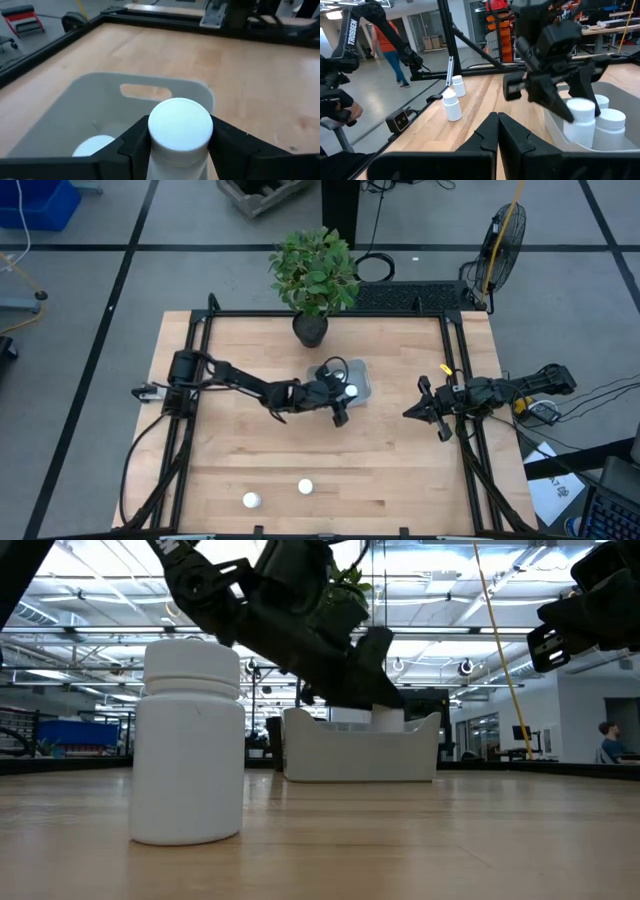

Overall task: Pick and place pill bottles into a basket
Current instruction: Put the white pill bottle into the gray bin

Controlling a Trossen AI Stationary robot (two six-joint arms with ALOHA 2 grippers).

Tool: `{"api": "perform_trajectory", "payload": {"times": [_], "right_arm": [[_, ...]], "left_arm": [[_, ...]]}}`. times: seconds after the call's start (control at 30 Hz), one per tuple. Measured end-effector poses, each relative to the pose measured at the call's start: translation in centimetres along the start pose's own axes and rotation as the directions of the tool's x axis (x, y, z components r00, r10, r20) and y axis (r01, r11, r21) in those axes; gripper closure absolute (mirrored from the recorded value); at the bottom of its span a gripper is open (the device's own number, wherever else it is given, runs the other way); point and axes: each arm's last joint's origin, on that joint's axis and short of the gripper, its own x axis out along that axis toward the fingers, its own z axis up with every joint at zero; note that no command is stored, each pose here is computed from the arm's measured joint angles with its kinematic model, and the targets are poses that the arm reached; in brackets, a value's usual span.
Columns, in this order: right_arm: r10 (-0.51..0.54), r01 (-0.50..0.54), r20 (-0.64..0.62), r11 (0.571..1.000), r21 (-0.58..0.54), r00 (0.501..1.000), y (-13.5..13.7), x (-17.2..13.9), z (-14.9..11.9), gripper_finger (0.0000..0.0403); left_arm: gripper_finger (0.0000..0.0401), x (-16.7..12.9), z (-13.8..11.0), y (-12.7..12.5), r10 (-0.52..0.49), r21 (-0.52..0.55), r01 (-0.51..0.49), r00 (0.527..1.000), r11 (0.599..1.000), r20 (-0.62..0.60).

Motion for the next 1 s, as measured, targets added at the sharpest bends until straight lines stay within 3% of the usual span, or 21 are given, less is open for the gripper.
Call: {"api": "perform_trajectory", "payload": {"times": [0.17,0.53,0.73,0.87,1.0], "right_arm": [[0.000,0.000,0.000,1.000,0.000,1.000,0.0,0.0,0.0,0.0403],[0.000,0.000,0.000,1.000,0.000,1.000,0.0,0.0,0.0,0.0403],[0.000,0.000,0.000,1.000,0.000,1.000,0.0,0.0,0.0,0.0403],[0.000,0.000,0.000,1.000,0.000,1.000,0.0,0.0,0.0,0.0403],[0.000,0.000,0.000,1.000,0.000,1.000,0.0,0.0,0.0,0.0403]], "left_arm": [[0.0201,0.8,-0.2,0.0,0.005,0.002,-0.005,1.000,1.000,0.002],[0.0281,1.2,-0.5,0.4,-0.007,-0.016,0.007,1.000,1.000,-0.020],[0.0299,0.8,0.6,0.4,-0.013,0.013,0.013,1.000,1.000,0.027],[0.0282,-0.5,2.3,0.7,0.012,0.015,-0.012,1.000,1.000,0.029],[0.0241,-2.6,3.7,0.9,0.018,0.013,-0.018,0.998,1.000,-0.052]]}}
